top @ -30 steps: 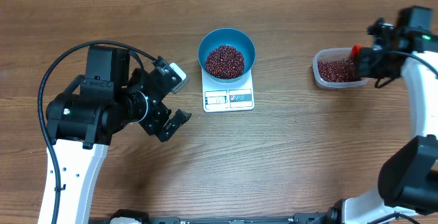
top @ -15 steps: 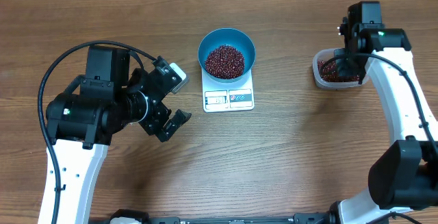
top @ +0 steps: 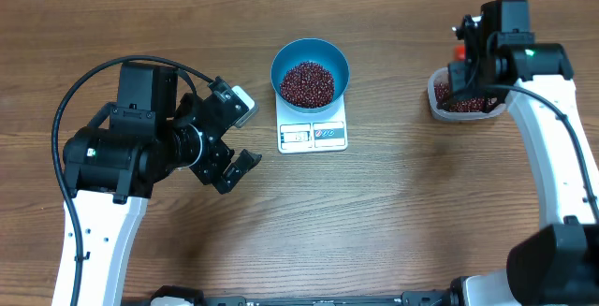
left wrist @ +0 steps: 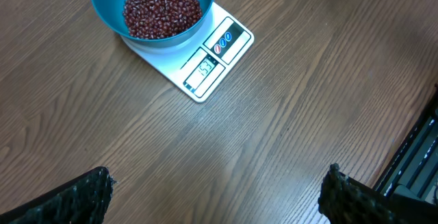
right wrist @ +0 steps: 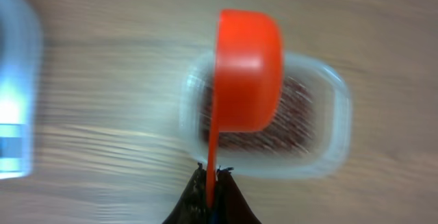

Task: Scoop item into bowl and weigh 150g on scale
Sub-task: 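Drag the red scoop through the tub beans to refill it, then lift the filled scoop and carry it left over the blue bowl, then tilt the red scoop to pour beans into the blue bowl, then shake the tilted red scoop over the blue bowl to empty it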

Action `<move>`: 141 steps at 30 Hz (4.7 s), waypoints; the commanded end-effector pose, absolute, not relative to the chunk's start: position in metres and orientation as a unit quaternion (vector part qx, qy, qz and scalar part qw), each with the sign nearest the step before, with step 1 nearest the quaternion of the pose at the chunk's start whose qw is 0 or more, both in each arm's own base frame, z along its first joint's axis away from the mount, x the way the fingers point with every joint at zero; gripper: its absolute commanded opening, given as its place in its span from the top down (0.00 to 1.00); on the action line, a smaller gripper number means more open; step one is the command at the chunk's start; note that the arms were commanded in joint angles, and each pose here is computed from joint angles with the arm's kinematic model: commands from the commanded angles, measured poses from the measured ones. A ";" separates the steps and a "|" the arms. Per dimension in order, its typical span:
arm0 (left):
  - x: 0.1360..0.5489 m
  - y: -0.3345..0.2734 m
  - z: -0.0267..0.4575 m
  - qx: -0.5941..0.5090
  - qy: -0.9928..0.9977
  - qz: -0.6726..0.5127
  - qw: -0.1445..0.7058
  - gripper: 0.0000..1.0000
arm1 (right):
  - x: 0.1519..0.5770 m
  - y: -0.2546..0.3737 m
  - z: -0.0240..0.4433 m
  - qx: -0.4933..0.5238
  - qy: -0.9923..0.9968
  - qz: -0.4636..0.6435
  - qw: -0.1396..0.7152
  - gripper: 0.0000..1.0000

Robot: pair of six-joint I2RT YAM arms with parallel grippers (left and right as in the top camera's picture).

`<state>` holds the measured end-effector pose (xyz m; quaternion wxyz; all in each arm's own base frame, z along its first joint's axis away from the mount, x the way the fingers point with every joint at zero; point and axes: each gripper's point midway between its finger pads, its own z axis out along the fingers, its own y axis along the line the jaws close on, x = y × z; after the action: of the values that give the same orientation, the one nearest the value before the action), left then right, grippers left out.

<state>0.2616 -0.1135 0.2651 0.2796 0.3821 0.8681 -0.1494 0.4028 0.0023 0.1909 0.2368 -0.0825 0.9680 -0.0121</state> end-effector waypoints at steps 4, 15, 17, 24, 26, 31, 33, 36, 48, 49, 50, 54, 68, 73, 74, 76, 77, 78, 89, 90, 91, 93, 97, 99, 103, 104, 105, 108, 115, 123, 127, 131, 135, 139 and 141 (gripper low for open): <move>0.263 -0.115 0.270 0.392 0.861 -0.151 0.288 0.00 | 0.405 0.107 0.252 -0.221 0.884 0.247 0.330 0.96; 0.263 -0.115 0.270 0.392 0.861 -0.151 0.288 0.00 | 0.400 0.180 0.240 -0.333 0.852 0.234 0.329 0.96; 0.263 -0.115 0.270 0.392 0.861 -0.151 0.288 0.00 | 0.404 0.187 0.229 -0.341 0.856 0.215 0.324 0.96; 0.263 -0.115 0.270 0.392 0.861 -0.151 0.288 0.00 | 0.417 0.213 0.181 -0.384 0.858 0.168 0.297 0.96; 0.263 -0.115 0.270 0.392 0.861 -0.151 0.288 0.00 | 0.422 0.218 0.169 -0.388 0.861 0.148 0.293 0.96; 0.263 -0.115 0.270 0.392 0.861 -0.151 0.288 0.00 | 0.438 0.223 0.147 -0.393 0.866 0.079 0.298 0.96; 0.263 -0.115 0.270 0.392 0.861 -0.151 0.288 0.00 | 0.441 0.227 0.144 -0.399 0.862 0.073 0.303 0.96; 0.263 -0.115 0.270 0.392 0.861 -0.151 0.288 0.00 | 0.446 0.231 0.139 -0.412 0.855 0.067 0.308 0.96; 0.263 -0.115 0.270 0.392 0.861 -0.151 0.288 0.00 | 0.459 0.222 0.121 -0.408 0.861 0.028 0.303 0.96; 0.263 -0.115 0.270 0.392 0.861 -0.151 0.288 0.00 | 0.459 0.222 0.120 -0.408 0.861 0.028 0.303 0.96; 0.263 -0.115 0.270 0.392 0.861 -0.151 0.288 0.00 | 0.459 0.222 0.119 -0.408 0.861 0.028 0.302 0.96; 0.263 -0.115 0.270 0.392 0.861 -0.151 0.288 0.00 | 0.459 0.222 0.118 -0.408 0.861 0.029 0.301 0.96; 0.263 -0.115 0.270 0.392 0.861 -0.151 0.288 0.00 | 0.459 0.223 0.102 -0.410 0.866 0.030 0.285 0.96; 0.263 -0.115 0.270 0.392 0.861 -0.151 0.288 0.00 | 0.452 0.225 0.097 -0.414 0.868 0.038 0.271 0.96; 0.263 -0.115 0.270 0.392 0.861 -0.151 0.288 0.00 | 0.450 0.227 0.097 -0.416 0.868 0.045 0.269 0.96; 0.263 -0.115 0.270 0.392 0.861 -0.151 0.288 0.00 | 0.446 0.232 0.097 -0.419 0.866 0.063 0.266 0.96; 0.263 -0.115 0.270 0.392 0.861 -0.151 0.288 0.00 | 0.444 0.235 0.096 -0.421 0.865 0.071 0.264 0.96; 0.263 -0.115 0.270 0.392 0.861 -0.151 0.288 0.01 | 0.442 0.237 0.097 -0.423 0.864 0.081 0.263 0.96; 0.263 -0.115 0.270 0.392 0.861 -0.151 0.288 0.00 | 0.433 0.250 0.103 -0.390 0.874 0.137 0.256 0.96; 0.263 -0.115 0.270 0.392 0.861 -0.151 0.288 0.00 | 0.432 0.251 0.105 -0.386 0.875 0.144 0.255 0.96; 0.263 -0.115 0.270 0.392 0.861 -0.151 0.288 0.00 | 0.431 0.252 0.107 -0.385 0.875 0.152 0.253 0.96; 0.263 -0.115 0.270 0.392 0.861 -0.151 0.288 0.00 | 0.424 0.256 0.112 -0.387 0.872 0.174 0.243 0.96; 0.263 -0.115 0.270 0.392 0.861 -0.151 0.288 0.00 | 0.419 0.260 0.120 -0.380 0.873 0.198 0.232 0.96; 0.263 -0.115 0.270 0.392 0.861 -0.151 0.288 0.00 | 0.421 0.259 0.124 -0.362 0.880 0.203 0.231 0.96; 0.263 -0.115 0.270 0.392 0.861 -0.151 0.288 0.00 | 0.429 0.255 0.133 -0.322 0.893 0.211 0.234 0.96; 0.263 -0.115 0.270 0.392 0.861 -0.151 0.288 0.01 | 0.431 0.253 0.134 -0.311 0.896 0.214 0.234 0.96; 0.263 -0.115 0.270 0.392 0.861 -0.151 0.288 0.00 | 0.432 0.252 0.136 -0.307 0.896 0.218 0.233 0.96; 0.263 -0.115 0.270 0.392 0.861 -0.151 0.288 0.00 | 0.428 0.253 0.144 -0.303 0.888 0.265 0.224 0.96; 0.263 -0.115 0.270 0.392 0.861 -0.151 0.288 0.00 | 0.422 0.241 0.156 -0.281 0.873 0.344 0.202 0.96; 0.263 -0.115 0.270 0.392 0.861 -0.151 0.288 0.00 | 0.416 0.229 0.169 -0.257 0.856 0.411 0.183 0.96; 0.263 -0.115 0.270 0.392 0.861 -0.151 0.288 0.00 | 0.416 0.228 0.167 -0.260 0.857 0.406 0.183 0.96; 0.263 -0.115 0.270 0.392 0.861 -0.151 0.288 0.00 | 0.419 0.225 0.169 -0.268 0.863 0.379 0.198 0.96; 0.263 -0.115 0.270 0.392 0.861 -0.151 0.288 0.00 | 0.423 0.221 0.178 -0.291 0.870 0.323 0.232 0.96; 0.263 -0.115 0.270 0.392 0.861 -0.151 0.288 0.00 | 0.426 0.219 0.188 -0.308 0.879 0.253 0.263 0.96; 0.263 -0.115 0.270 0.392 0.861 -0.151 0.288 0.00 | 0.432 0.217 0.184 -0.316 0.885 0.206 0.274 0.96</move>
<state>0.2616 -0.1135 0.2651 0.2796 0.3821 0.8681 -0.1494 0.4201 0.2223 0.1524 0.2102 -0.2889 0.8874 0.2914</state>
